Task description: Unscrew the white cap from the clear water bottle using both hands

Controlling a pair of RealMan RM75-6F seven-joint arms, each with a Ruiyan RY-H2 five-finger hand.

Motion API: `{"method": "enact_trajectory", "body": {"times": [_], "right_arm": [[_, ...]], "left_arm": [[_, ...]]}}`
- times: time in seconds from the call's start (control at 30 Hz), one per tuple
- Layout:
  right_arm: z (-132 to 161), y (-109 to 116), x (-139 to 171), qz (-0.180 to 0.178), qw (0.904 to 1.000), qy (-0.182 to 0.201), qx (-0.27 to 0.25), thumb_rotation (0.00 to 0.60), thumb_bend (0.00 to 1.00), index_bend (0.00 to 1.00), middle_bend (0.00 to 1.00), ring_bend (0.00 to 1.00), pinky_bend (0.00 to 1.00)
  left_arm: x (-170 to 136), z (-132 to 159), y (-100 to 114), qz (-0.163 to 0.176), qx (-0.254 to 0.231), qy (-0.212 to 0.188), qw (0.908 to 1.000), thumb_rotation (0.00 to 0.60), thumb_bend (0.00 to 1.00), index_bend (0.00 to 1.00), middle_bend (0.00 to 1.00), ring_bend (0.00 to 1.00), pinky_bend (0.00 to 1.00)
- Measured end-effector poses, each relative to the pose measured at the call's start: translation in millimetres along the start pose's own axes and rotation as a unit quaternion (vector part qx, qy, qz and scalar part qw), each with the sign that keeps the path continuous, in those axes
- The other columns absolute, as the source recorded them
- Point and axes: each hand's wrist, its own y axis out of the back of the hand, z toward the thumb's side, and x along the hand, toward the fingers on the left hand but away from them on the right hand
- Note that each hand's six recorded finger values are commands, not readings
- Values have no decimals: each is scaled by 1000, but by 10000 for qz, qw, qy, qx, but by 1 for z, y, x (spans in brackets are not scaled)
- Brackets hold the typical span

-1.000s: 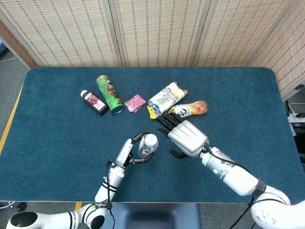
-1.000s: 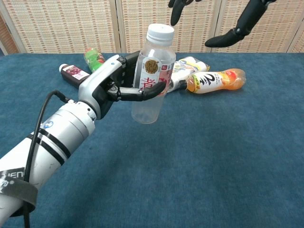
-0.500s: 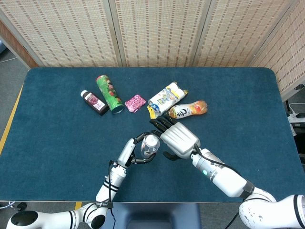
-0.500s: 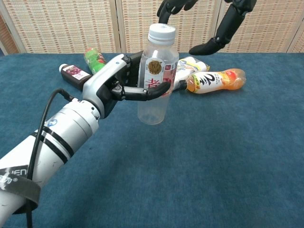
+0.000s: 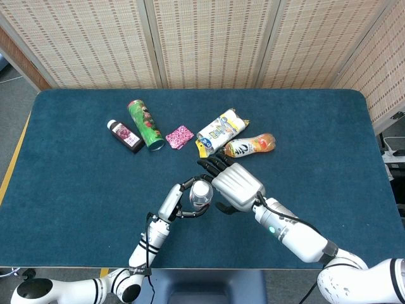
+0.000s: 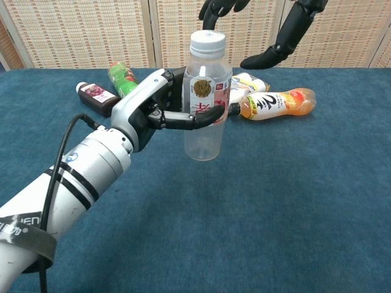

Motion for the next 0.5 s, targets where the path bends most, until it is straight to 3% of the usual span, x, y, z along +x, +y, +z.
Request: {"method": "enact_trajectory", "body": {"times": [0.27, 0.5], "right_arm": [[10, 6, 4, -55, 9999, 111, 80, 516, 325, 265, 0, 0, 0], [16, 4, 5, -21, 9998, 186, 105, 515, 325, 256, 0, 0, 0]], "left_arm": [[2, -4, -5, -376, 26, 153, 9992, 600, 847, 697, 906, 613, 555], [4, -4, -6, -472, 19, 192, 9987, 600, 849, 697, 905, 613, 555]]}}
